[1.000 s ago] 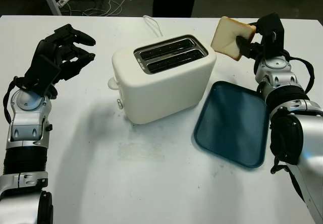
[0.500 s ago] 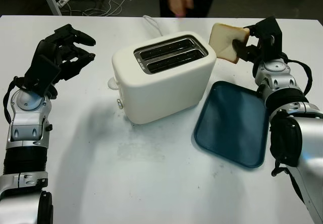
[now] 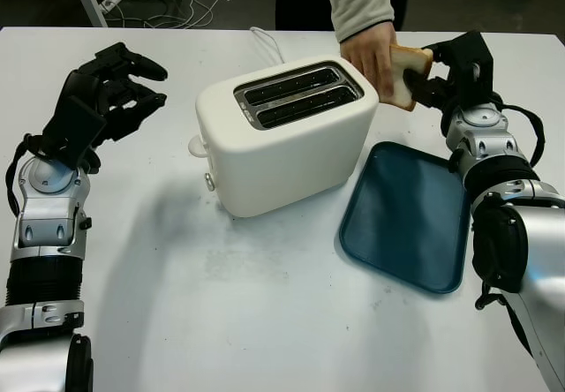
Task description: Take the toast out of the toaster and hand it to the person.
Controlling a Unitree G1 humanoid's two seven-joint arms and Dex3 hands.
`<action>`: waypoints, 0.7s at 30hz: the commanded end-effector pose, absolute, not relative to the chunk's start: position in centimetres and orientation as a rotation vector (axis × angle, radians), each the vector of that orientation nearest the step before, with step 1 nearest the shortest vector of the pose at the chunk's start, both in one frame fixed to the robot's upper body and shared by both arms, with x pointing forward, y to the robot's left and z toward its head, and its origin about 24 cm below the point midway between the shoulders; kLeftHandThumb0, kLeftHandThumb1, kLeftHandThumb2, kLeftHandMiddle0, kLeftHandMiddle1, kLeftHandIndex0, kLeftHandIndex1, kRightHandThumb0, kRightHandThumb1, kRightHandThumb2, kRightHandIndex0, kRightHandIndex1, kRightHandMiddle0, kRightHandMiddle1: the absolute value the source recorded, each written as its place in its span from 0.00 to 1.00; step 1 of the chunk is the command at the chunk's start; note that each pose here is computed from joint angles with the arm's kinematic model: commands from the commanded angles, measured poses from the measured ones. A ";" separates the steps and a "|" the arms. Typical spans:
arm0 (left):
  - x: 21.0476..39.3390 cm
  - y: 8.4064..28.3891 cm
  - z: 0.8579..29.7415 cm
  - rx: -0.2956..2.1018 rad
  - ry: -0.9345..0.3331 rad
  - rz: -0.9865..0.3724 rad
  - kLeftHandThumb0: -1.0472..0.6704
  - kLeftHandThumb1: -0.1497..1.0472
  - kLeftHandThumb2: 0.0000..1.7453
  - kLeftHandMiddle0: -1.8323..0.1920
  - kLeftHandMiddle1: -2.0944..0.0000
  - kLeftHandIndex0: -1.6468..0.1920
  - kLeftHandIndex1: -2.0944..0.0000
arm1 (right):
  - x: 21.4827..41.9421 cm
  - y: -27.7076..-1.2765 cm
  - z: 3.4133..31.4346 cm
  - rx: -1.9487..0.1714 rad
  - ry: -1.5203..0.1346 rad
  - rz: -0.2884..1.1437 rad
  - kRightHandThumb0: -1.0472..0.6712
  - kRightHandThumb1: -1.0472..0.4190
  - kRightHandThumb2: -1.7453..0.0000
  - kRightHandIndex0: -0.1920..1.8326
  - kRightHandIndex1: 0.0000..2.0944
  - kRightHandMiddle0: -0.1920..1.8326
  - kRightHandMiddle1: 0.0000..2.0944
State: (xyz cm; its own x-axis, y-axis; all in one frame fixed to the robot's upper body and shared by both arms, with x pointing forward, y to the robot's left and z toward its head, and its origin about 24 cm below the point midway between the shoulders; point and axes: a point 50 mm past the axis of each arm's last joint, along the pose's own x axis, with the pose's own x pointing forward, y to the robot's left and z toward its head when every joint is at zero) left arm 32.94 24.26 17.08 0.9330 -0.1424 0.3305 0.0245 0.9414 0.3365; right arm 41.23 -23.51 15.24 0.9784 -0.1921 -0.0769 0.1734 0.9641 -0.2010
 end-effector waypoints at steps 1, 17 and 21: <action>32.8 24.5 16.9 0.335 -0.359 -0.086 0.00 0.89 0.06 0.65 0.40 0.63 0.45 | 41.1 -23.8 15.1 -0.195 0.083 -0.196 0.56 0.09 0.75 0.37 0.83 0.19 0.83; 32.8 24.5 16.7 0.327 -0.351 -0.079 0.00 0.89 0.06 0.65 0.40 0.62 0.45 | 41.0 -23.6 14.9 -0.398 0.057 -0.176 0.46 0.09 0.84 0.37 0.83 0.22 0.83; 32.6 24.5 16.4 0.315 -0.335 -0.068 0.00 0.89 0.05 0.64 0.40 0.61 0.45 | 40.9 -23.2 14.9 -0.555 0.030 -0.158 0.25 0.09 0.85 0.33 0.30 0.32 0.22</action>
State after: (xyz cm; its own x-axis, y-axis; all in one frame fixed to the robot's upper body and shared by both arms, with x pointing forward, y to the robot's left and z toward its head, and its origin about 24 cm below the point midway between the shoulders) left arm 32.85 24.33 16.86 0.9365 -0.1366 0.3228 0.0229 0.9428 0.3326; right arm 41.06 -22.89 14.67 0.9856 -0.1672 -0.0239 0.1344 0.8621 -0.4886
